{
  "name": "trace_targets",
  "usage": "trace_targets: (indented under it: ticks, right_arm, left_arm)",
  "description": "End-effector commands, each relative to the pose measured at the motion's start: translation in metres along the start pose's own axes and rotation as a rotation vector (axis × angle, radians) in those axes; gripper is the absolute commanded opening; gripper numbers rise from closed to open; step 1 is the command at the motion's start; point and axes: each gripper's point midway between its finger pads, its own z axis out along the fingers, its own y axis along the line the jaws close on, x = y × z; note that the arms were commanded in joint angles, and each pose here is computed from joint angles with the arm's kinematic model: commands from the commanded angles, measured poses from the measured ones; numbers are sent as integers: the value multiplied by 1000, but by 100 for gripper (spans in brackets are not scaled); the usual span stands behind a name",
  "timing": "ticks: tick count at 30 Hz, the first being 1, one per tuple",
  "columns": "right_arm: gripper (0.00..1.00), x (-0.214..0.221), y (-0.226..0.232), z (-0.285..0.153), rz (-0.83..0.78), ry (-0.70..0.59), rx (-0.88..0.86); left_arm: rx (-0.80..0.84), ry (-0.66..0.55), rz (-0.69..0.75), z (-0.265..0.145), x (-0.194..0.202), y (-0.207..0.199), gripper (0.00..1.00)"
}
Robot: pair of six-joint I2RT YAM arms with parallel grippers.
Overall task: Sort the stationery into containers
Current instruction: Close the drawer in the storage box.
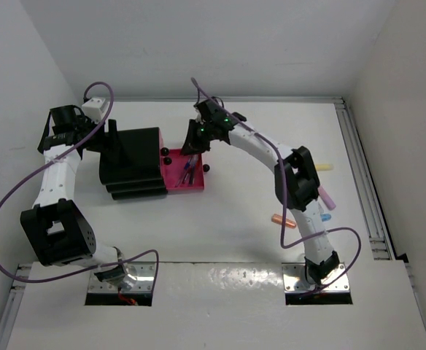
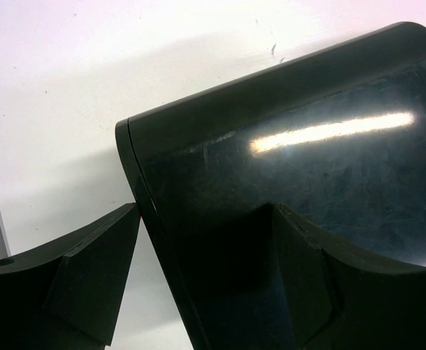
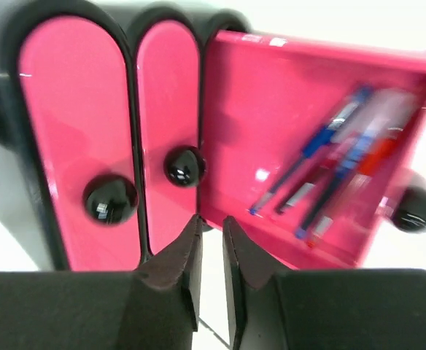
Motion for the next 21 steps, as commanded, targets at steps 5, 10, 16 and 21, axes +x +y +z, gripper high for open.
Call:
trace_targets:
  ticks: [5,10,16,21]
  right_arm:
    - [15,-42,-64,-68,3,-72,52]
    - [12,-15,-113,-59,8,45,126]
    - [7,-4,-132,-32,38,100,161]
    - [9,4,-129,-7,22,129,139]
  left_arm:
    - [1,222,-53,2,72,0,78]
    - [31,227,-73,3,77,-7,78]
    - [27,231,-75,4,78,-6,78]
    - [27,225,-74,4,76,-5,79]
